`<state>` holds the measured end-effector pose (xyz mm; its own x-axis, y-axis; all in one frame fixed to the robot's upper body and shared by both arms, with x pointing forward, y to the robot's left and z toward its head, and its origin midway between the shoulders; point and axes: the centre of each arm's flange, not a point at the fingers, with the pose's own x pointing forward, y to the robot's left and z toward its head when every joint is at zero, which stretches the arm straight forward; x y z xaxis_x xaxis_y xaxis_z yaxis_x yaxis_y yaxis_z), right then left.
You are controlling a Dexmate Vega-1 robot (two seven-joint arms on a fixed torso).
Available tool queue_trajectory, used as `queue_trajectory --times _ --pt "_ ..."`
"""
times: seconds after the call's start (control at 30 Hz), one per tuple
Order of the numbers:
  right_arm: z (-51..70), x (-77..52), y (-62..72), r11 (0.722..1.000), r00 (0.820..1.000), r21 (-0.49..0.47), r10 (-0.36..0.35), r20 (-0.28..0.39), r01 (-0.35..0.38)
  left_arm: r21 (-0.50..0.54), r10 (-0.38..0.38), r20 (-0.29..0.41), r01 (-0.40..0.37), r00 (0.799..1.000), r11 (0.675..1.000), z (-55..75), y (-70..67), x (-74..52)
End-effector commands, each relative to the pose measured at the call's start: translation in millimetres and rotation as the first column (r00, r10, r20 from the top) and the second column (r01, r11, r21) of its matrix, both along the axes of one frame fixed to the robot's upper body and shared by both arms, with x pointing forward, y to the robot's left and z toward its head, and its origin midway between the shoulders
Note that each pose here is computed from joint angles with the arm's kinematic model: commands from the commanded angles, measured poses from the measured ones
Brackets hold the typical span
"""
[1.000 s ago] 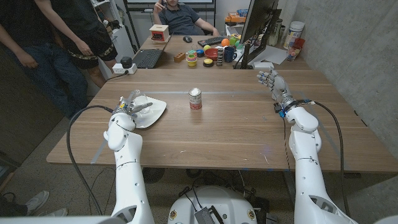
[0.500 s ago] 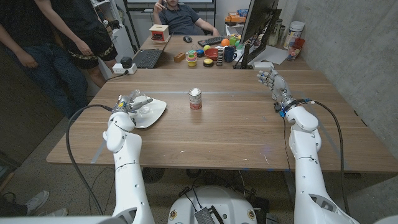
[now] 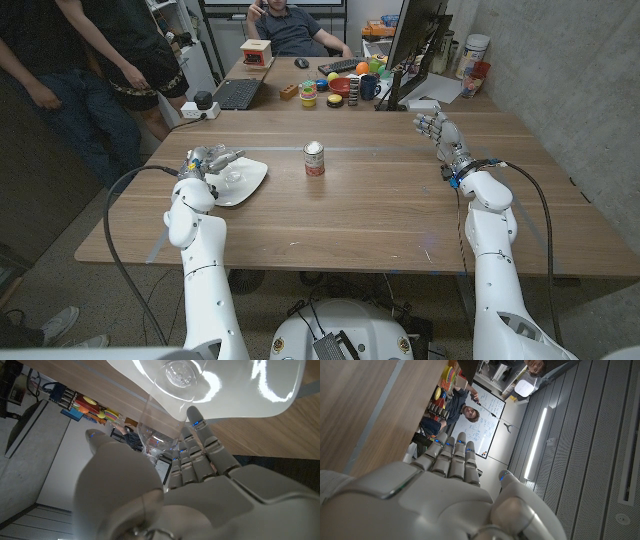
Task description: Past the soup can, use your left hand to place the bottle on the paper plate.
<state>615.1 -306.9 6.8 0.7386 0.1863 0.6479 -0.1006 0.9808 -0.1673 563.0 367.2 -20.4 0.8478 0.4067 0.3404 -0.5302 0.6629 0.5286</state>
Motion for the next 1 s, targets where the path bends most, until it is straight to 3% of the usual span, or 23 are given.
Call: queue_trajectory --times 0.03,0.33,1.0 --pt "-1.6 -2.3 -2.9 1.0 1.0 0.004 -0.004 0.0 0.004 -0.014 -0.016 0.052 0.016 0.999 1.0 10.0 -0.8 -9.7" --pt "-2.0 -2.9 -2.9 1.0 1.0 0.003 -0.002 0.003 0.002 -0.004 -0.001 0.085 0.001 0.996 1.0 14.7 -1.4 -16.4" --pt "-3.8 -3.1 -3.3 1.0 1.0 -0.004 -0.008 -0.001 0.008 -0.01 -0.055 0.154 0.057 0.987 0.998 32.9 -5.7 -30.3"
